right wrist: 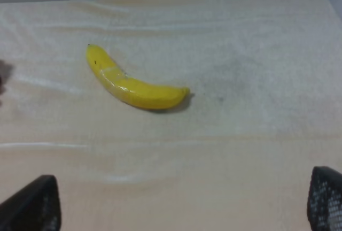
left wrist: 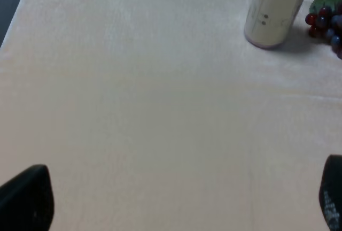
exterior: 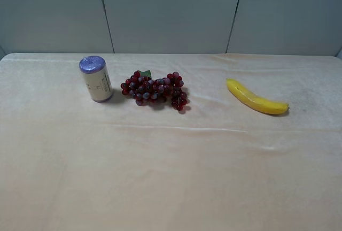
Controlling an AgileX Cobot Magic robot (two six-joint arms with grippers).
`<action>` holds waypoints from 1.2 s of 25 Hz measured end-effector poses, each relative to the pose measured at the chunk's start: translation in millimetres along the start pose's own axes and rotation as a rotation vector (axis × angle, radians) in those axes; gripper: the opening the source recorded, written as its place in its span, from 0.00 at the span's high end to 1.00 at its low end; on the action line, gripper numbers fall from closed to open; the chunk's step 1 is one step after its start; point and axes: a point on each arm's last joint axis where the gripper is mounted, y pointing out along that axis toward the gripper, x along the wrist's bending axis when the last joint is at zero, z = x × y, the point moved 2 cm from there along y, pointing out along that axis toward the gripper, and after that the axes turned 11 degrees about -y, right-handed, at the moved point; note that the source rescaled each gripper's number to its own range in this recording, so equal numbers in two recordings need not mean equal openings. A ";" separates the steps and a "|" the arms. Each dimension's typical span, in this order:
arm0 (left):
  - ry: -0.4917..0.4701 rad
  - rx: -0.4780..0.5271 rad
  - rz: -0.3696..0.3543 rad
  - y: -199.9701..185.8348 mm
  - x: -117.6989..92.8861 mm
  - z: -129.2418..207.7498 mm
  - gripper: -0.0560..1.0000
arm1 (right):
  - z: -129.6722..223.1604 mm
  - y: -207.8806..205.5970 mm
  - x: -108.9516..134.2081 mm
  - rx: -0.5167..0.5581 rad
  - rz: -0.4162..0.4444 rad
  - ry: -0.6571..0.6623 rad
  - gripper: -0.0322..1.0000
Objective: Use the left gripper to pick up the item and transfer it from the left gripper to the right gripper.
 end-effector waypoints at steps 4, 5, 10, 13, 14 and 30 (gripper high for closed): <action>0.004 0.089 -0.003 16.0 -8.8 -44.3 0.00 | 0.0 0.0 0.0 0.000 0.000 0.000 0.00; 0.003 0.117 -0.009 23.2 -10.8 -55.3 0.00 | 0.0 0.0 0.0 0.000 0.000 0.000 0.00; -0.001 0.263 -0.036 73.2 -18.3 -100.3 0.00 | 0.0 0.0 0.0 0.000 0.000 0.000 0.00; 0.006 0.339 -0.049 107.9 -21.3 -120.2 0.00 | 0.0 0.0 0.0 0.000 0.000 0.000 0.00; 0.010 0.373 -0.055 122.0 -21.6 -123.5 0.00 | 0.0 0.0 0.0 0.000 0.000 0.000 0.00; 0.186 0.694 0.030 274.3 -105.6 -94.2 0.00 | -0.1 0.0 0.0 -0.001 0.000 0.003 0.00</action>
